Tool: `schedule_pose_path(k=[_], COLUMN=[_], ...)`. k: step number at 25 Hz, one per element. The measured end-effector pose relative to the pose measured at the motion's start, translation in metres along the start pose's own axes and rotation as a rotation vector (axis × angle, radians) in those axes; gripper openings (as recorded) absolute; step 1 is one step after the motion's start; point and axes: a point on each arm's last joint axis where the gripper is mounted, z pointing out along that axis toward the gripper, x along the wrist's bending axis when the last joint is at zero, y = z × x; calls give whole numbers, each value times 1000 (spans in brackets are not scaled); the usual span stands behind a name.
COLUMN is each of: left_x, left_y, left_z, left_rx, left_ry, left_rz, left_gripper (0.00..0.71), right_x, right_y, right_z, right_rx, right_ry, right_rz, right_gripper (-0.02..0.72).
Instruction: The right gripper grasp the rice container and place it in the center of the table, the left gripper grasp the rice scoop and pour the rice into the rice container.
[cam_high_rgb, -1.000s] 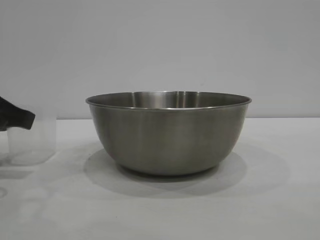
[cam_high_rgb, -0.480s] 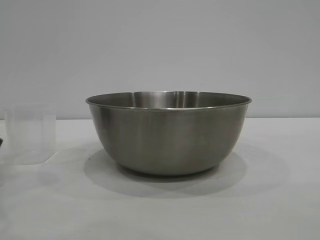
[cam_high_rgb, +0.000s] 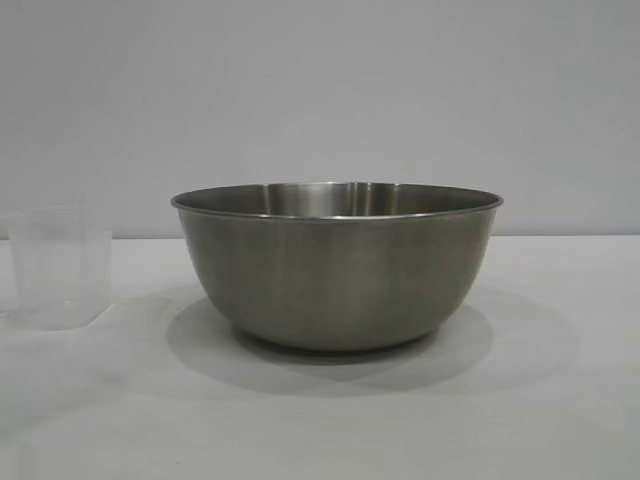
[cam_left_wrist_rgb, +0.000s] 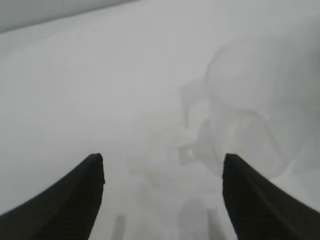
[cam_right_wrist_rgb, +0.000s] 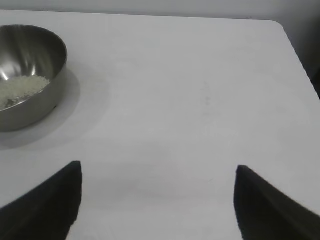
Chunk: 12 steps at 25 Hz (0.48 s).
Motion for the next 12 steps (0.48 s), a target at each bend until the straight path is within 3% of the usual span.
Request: schedule_pose_path(k=[6, 12], left_x=[-3, -13], left_y=[20, 44], left_z=[-8, -8], left_rx=[32, 168], left_ry=[-62, -156], left_rz=[-58, -114], left_gripper=[444, 444], right_x=[0, 0], right_y=[0, 0], right_z=[0, 0], right_rx=[0, 0], right_ry=[0, 0], right_rz=[0, 0], right_gripper=[588, 588])
